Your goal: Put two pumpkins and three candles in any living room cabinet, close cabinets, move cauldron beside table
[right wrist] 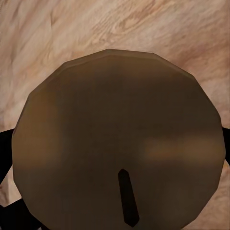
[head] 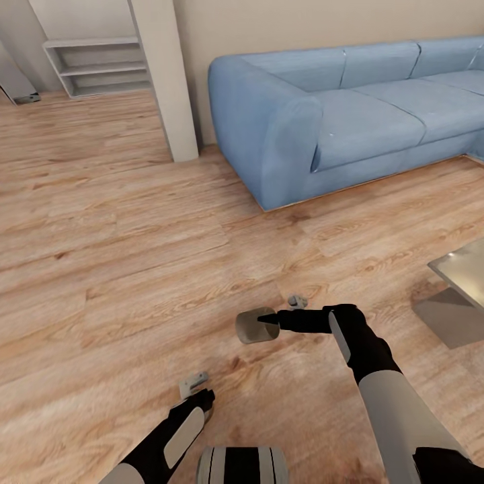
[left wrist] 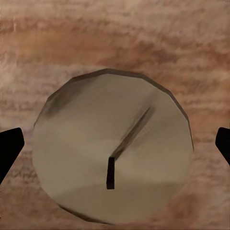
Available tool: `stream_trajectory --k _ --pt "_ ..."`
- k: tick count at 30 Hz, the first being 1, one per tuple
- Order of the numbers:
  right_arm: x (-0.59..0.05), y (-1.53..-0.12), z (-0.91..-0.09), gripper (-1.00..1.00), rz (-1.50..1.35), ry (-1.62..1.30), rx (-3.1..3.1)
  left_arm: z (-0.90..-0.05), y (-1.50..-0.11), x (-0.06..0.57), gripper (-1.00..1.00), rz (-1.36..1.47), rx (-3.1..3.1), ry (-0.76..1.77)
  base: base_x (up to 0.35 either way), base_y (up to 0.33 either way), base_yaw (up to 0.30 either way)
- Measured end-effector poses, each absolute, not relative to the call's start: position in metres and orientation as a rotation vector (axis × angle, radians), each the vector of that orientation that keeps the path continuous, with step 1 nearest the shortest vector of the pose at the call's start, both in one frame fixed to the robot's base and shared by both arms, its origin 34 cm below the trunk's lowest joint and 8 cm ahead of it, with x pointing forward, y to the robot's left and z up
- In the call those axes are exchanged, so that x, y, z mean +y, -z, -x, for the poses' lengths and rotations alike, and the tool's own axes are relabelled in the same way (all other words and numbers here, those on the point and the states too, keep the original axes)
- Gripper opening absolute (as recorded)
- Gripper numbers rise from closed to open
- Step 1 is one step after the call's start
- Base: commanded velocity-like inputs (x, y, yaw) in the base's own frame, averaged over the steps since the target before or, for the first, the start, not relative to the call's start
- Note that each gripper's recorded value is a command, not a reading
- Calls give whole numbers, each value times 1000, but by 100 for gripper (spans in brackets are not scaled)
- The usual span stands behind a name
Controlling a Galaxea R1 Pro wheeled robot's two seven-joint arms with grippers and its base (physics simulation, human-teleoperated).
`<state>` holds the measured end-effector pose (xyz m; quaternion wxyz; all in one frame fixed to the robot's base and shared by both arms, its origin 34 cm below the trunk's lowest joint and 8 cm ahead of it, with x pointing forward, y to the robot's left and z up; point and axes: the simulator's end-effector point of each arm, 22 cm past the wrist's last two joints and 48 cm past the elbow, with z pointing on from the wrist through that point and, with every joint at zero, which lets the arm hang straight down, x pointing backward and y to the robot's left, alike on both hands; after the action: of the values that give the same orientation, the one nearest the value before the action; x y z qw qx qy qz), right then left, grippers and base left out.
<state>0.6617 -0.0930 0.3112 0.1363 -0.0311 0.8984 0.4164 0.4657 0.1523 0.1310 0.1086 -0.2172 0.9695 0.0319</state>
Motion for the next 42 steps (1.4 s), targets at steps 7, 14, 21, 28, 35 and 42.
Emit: stream_trajectory --k 7,14,21,28,35,42 --pt "-92 -304 -659 -100 83 -1211 2611 -461 -126 153 100 640 2863 -101 0 0 0" --pt "-92 -294 -656 -100 74 -1216 2626 -455 -120 153 100 642 2878 -105 0 0 0" --pt "-91 -277 -650 -100 59 -1225 2651 -452 -112 151 100 632 2889 -108 0 0 0" --pt "-90 -275 -649 -100 55 -1229 2653 -448 -109 150 -100 638 2898 -107 0 0 0" --pt "-91 -275 -649 -100 55 -1229 2653 -447 -108 152 -100 645 2900 -109 0 0 0" --pt "-92 -274 -649 -100 55 -1225 2654 -471 -121 146 -100 659 2847 -61 0 0 0"
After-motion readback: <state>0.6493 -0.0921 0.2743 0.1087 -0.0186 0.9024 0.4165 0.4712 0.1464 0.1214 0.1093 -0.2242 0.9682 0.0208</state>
